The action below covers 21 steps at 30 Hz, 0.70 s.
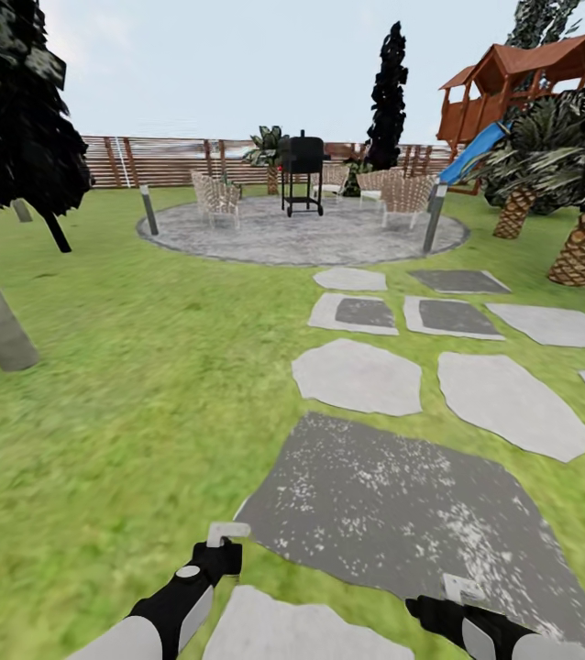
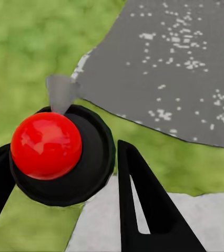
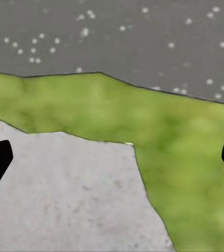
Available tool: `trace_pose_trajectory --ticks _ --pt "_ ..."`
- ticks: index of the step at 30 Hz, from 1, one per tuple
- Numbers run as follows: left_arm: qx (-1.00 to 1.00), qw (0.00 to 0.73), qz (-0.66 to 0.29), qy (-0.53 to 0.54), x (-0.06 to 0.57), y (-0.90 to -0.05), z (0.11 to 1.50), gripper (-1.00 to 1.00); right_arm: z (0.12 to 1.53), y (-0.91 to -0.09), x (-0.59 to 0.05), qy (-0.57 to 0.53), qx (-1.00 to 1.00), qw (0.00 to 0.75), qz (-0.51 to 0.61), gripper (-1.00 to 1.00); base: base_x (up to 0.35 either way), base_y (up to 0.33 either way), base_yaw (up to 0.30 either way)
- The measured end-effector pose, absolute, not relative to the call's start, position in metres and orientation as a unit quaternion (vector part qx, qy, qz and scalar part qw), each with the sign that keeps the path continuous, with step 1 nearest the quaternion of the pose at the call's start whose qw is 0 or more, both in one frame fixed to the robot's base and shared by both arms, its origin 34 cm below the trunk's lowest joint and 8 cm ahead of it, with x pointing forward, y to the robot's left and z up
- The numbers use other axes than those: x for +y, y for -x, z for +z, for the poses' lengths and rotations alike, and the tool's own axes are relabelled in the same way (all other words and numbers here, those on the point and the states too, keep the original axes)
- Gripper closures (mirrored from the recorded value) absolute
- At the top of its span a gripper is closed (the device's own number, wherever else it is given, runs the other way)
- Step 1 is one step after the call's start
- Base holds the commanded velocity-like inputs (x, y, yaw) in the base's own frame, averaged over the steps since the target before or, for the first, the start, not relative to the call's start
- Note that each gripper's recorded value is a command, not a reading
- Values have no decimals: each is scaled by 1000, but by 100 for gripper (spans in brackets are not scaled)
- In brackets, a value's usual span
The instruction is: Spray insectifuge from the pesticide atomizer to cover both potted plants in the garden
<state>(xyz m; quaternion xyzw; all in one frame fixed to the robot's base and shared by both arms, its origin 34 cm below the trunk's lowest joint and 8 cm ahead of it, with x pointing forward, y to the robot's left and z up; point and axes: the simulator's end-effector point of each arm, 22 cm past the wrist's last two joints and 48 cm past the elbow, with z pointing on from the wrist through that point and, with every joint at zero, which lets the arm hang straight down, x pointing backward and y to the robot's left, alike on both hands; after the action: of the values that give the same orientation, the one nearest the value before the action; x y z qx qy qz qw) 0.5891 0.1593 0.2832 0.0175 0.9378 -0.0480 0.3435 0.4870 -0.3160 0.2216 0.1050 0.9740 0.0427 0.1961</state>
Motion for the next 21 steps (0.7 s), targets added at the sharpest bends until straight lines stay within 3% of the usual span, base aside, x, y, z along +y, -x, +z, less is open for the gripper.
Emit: trace_pose_trajectory --ticks 21 --pt "942 333 -48 -17 159 -583 272 100 213 -479 -316 -106 976 185 42 -100 325 -105 197"
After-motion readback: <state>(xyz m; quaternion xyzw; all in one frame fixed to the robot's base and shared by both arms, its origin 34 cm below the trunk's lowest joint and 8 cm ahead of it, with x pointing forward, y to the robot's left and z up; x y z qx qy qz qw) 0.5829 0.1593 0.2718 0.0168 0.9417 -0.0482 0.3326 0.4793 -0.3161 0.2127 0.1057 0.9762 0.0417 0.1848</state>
